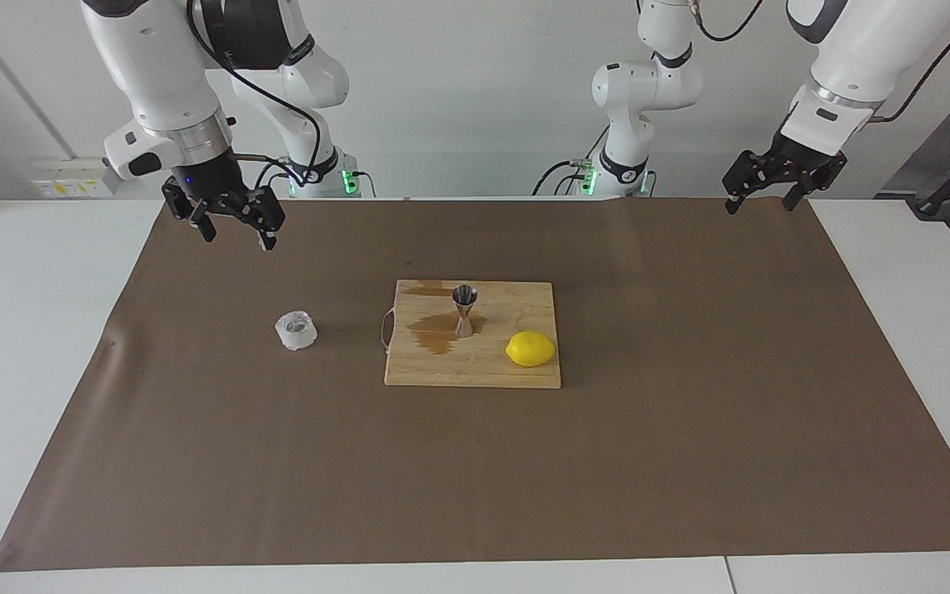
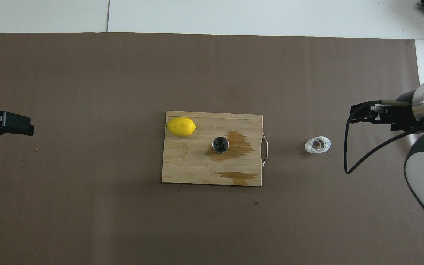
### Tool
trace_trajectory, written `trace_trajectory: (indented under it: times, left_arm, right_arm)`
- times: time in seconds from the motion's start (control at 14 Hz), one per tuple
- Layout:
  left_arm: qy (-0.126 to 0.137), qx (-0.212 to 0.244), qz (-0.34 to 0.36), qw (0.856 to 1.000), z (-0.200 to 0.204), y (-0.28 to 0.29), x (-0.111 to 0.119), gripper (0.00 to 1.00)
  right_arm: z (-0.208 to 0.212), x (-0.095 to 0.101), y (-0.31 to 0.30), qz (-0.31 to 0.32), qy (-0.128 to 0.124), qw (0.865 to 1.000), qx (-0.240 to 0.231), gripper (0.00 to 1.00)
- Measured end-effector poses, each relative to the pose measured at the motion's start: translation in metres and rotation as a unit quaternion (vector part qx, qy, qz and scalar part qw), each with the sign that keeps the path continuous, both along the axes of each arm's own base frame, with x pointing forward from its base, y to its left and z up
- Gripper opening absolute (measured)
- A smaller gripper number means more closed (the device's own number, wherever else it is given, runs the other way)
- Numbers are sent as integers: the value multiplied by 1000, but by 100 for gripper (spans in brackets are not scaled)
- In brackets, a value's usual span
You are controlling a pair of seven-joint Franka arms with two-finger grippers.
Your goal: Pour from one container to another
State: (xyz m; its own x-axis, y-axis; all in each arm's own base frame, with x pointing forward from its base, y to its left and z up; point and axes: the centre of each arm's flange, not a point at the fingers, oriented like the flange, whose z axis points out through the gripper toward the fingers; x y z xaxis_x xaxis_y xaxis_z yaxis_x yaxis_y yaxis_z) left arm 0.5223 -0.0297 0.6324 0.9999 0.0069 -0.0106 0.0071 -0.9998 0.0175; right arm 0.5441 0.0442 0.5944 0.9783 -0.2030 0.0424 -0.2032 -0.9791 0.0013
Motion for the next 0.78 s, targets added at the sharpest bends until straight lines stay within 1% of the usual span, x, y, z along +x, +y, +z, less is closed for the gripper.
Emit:
trace_trajectory:
  times: [0.14,0.78]
  left_arm:
    - [0,0,0,1000,0,0,0,100]
    - [0,0,0,1000,0,0,0,100]
  right_arm:
    - [-1,-1,0,-1,7,1000,-1,100]
    - [6,-4,-3,-3,11,1000,-1,100]
